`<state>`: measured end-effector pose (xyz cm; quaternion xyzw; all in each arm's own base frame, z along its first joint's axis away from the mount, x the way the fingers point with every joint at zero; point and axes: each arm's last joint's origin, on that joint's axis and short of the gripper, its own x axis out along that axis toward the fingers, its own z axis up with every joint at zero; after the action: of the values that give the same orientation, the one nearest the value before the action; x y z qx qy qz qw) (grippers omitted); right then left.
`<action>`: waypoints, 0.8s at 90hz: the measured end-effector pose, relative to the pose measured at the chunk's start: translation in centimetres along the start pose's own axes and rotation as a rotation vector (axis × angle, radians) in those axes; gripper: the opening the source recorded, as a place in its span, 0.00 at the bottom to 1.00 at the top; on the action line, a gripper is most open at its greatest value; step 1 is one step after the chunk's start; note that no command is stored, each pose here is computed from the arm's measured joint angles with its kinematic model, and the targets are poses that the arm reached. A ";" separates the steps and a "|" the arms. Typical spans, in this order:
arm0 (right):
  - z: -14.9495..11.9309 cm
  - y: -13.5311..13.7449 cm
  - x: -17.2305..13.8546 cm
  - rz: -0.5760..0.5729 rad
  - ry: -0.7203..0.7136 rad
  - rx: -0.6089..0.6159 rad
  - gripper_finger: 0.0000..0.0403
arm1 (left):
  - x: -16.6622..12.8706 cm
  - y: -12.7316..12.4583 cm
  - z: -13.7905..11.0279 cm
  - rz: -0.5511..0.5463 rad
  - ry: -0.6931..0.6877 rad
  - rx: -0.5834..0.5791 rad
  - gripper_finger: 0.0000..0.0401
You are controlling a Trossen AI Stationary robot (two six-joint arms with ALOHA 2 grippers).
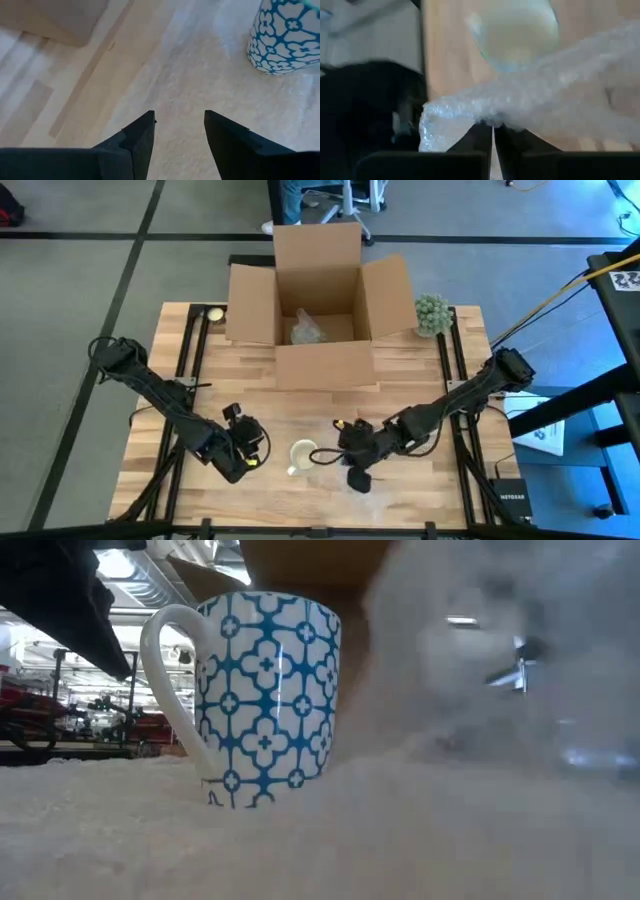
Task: Wrap mug
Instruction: Wrap the white mug with bubble wrap
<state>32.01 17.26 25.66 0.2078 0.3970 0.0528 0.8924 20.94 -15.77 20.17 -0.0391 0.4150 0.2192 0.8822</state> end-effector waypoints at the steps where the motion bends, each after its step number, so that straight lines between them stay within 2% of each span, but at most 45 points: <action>1: 0.2 0.1 0.1 0.009 -0.018 -0.010 0.00 | 0.0 0.0 0.0 0.000 0.000 0.000 0.39; 8: 0.9 0.5 0.8 0.070 -0.108 -0.073 0.00 | 0.0 0.0 0.0 0.000 0.000 -0.001 0.39; 19: 1.2 0.3 3.2 0.095 -0.173 -0.140 0.00 | 0.0 0.0 0.0 -0.001 -0.001 -0.003 0.39; 39: 1.1 -2.2 7.4 -0.062 -0.224 -0.149 0.00 | 0.0 -0.2 0.1 -0.010 -0.019 -0.001 0.39; 56: 1.7 -3.4 7.9 -0.098 -0.230 -0.150 0.00 | -1.1 -0.9 1.6 -0.050 -0.050 0.002 0.39; 72: 2.0 -3.6 7.9 -0.107 -0.250 -0.181 0.00 | -2.2 -2.3 3.8 -0.135 -0.191 -0.003 0.39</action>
<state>38.57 15.42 19.97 0.1103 0.2871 0.0144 0.9514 23.41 -17.66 24.00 -0.0473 0.3251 0.1628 0.9304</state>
